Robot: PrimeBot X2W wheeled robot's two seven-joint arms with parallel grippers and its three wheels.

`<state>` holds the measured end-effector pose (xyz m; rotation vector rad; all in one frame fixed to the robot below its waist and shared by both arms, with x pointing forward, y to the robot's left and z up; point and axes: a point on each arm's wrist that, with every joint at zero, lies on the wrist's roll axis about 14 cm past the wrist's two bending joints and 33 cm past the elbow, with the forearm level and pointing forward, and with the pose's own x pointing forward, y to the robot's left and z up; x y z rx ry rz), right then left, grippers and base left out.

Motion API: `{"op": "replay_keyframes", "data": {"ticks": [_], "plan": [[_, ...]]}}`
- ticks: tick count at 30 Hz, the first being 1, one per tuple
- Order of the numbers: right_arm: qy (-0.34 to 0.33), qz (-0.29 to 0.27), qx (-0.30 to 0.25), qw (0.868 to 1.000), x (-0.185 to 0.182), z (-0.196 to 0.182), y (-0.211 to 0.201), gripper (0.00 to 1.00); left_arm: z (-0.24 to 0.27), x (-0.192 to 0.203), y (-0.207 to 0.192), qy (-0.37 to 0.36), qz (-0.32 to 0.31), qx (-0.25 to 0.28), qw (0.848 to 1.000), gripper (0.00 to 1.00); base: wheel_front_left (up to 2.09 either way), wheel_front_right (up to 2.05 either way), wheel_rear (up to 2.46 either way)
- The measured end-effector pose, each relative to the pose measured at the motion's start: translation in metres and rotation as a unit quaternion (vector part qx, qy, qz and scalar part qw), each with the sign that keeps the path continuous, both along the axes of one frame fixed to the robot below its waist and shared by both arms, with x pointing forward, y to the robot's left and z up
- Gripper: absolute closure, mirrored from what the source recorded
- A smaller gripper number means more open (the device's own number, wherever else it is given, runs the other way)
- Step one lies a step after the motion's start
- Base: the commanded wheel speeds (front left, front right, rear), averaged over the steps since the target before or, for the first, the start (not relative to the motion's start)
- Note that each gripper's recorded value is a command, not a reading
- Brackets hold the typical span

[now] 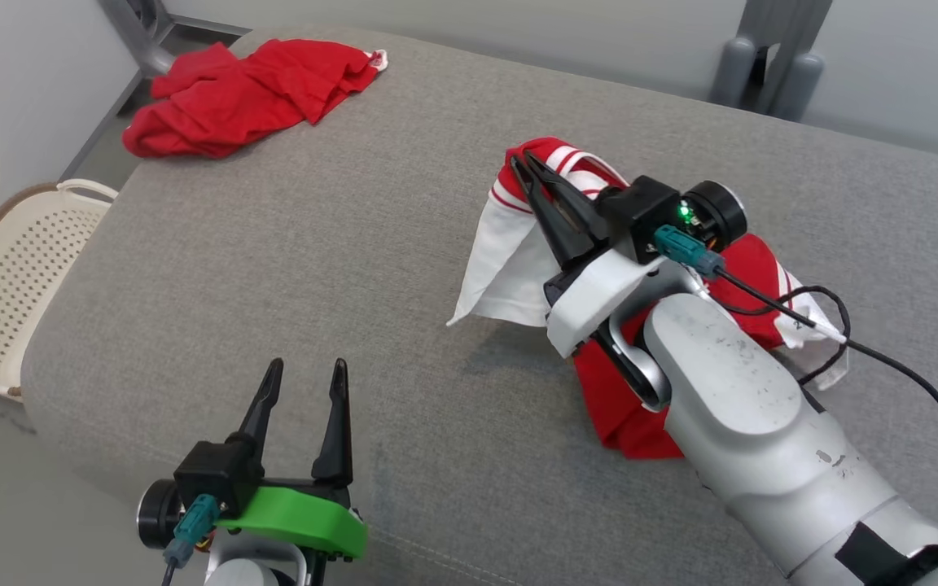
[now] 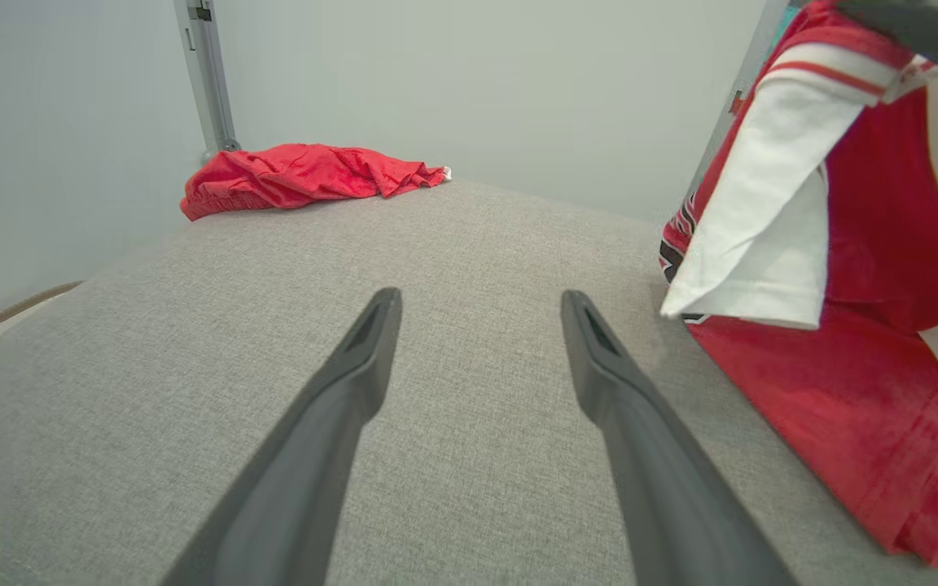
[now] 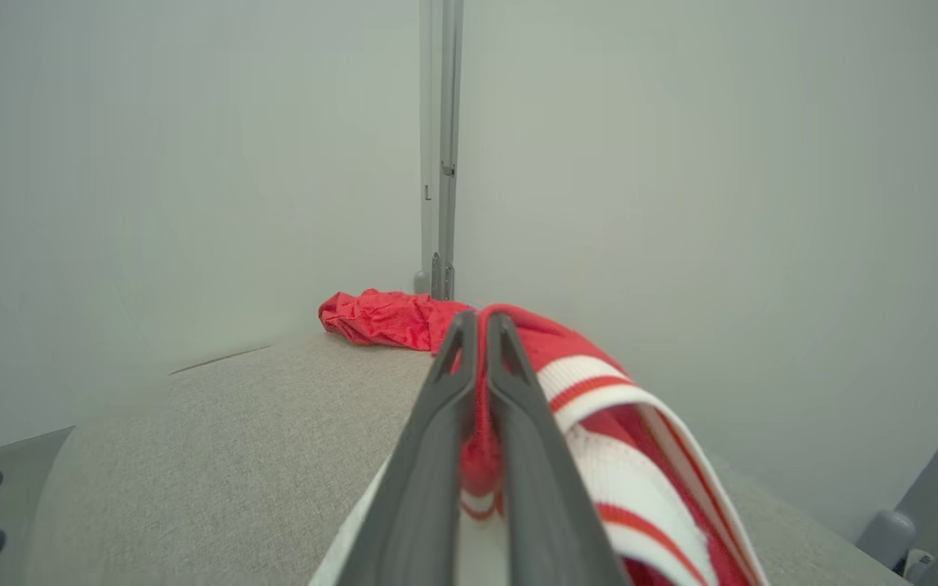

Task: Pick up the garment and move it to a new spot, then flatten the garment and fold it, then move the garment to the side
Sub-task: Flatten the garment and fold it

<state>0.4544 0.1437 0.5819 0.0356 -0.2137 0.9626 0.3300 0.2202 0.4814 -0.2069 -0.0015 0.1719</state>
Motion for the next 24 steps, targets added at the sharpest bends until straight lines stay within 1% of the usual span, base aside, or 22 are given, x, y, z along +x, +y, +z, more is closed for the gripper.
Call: {"op": "replay_keyframes", "data": {"ticks": [6,7,8,12,16,18,21,24], "plan": [[0.046,0.046,-0.053,0.996,-0.008,-0.040,0.032,1.00,-0.002,-0.010,0.009,0.007,0.020,-0.004,1.000,0.00,0.00,0.00,0.00],[0.050,0.051,-0.060,0.996,-0.009,-0.045,0.036,0.52,-0.003,-0.011,0.010,0.008,0.024,-0.004,1.000,0.00,0.00,0.00,0.00],[0.052,0.057,-0.067,0.995,-0.010,-0.050,0.038,0.00,-0.004,-0.011,0.011,0.010,0.026,-0.004,1.000,0.00,0.00,0.00,0.00],[0.070,0.077,-0.089,0.991,-0.017,-0.071,0.046,0.00,-0.008,-0.012,0.014,0.020,0.033,-0.003,0.999,0.00,0.00,0.00,0.00],[0.072,0.083,-0.093,0.990,-0.018,-0.074,0.046,0.00,-0.011,-0.008,0.013,0.024,0.032,-0.003,0.999,0.00,0.00,0.00,0.00],[0.068,0.078,-0.082,0.991,-0.015,-0.066,0.043,0.00,-0.012,-0.005,0.011,0.024,0.028,-0.004,0.999,0.00,0.00,0.00,0.00],[0.050,0.062,-0.059,0.995,-0.006,-0.044,0.035,0.00,-0.011,0.001,0.005,0.021,0.015,-0.003,1.000,0.00,0.00,0.00,0.00],[0.026,0.033,-0.037,0.998,0.006,-0.021,0.018,0.00,-0.008,0.008,-0.002,0.015,0.001,0.001,1.000,0.00,0.00,0.00,0.00]]}}
